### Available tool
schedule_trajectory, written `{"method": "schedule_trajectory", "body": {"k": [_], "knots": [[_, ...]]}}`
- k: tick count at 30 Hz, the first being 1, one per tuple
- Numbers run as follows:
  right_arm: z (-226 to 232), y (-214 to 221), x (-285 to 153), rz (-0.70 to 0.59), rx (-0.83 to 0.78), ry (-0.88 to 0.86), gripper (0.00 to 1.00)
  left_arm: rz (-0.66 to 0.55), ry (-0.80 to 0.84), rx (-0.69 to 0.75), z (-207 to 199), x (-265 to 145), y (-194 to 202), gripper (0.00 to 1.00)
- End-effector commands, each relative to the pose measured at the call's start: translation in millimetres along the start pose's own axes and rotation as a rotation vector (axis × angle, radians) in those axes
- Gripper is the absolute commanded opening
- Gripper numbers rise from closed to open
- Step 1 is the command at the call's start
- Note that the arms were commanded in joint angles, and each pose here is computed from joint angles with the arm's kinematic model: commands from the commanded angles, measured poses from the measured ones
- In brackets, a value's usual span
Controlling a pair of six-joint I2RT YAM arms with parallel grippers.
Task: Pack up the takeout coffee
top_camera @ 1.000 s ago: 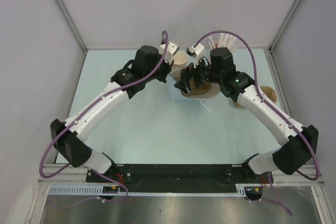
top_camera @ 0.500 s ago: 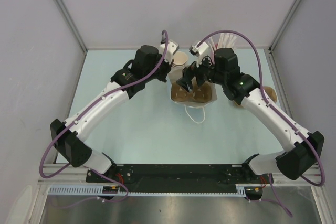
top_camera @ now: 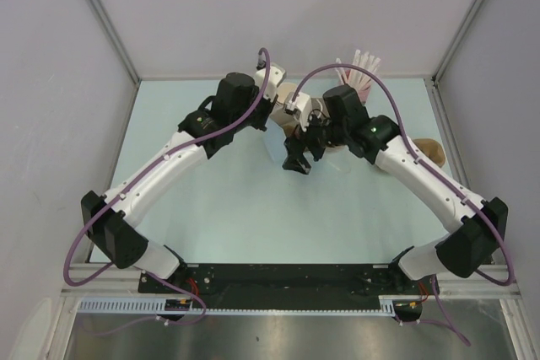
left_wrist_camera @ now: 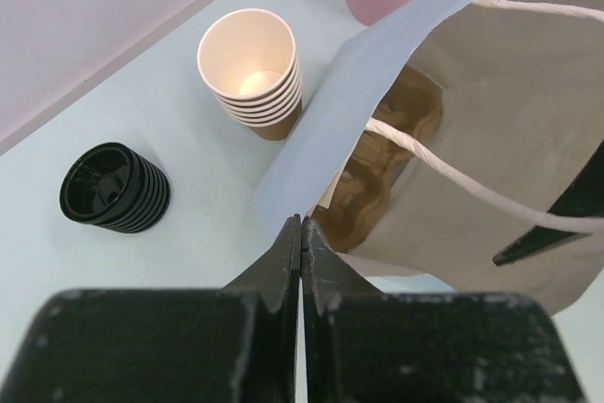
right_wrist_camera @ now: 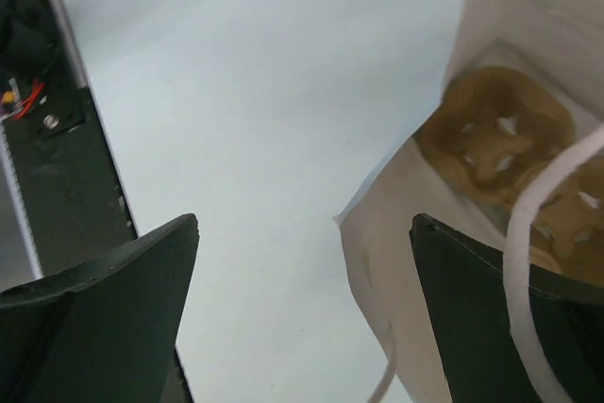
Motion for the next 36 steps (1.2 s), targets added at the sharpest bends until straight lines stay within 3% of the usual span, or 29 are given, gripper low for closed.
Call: {"method": "schedule_trajectory", "body": {"k": [1,12,22,24,30,36], "knots": [[19,-8,-11,0.044,-0.044,-0.160,1.00,-0.036,-0.042,-0.016,8,-4,-10,0.00],[49,-64,-63,-0.123,-0.011,-0.546,1.00,-0.046,-0.052,0.002,11,-13,-11,0.00],[49,-94,-132,-0.334,-0.038,-0.547,1.00,-0.138,-0.022,0.082,23,-75,-14,0.00],[57,-91,-141,-0.301,0.040,-0.646,1.00,-0.154,-0.055,0.092,28,-88,-13,0.00],[65,-81,-110,-0.175,0.080,-0.852,1.00,-0.159,-0.072,0.076,33,-91,-13,0.00],[105,-80,-90,-0.039,0.062,-1.022,1.00,-0.156,-0.104,0.079,39,-94,-17,0.00]]}}
Point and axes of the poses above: each gripper's point midway between its finger pads, its own x axis out along the fingers, its own z axis along the line the jaws close on, y = z × x, the point moved 8 cm from there along -x, back along the fingers, and after that the axes turned 13 degrees about x, right-handed, at the moved point
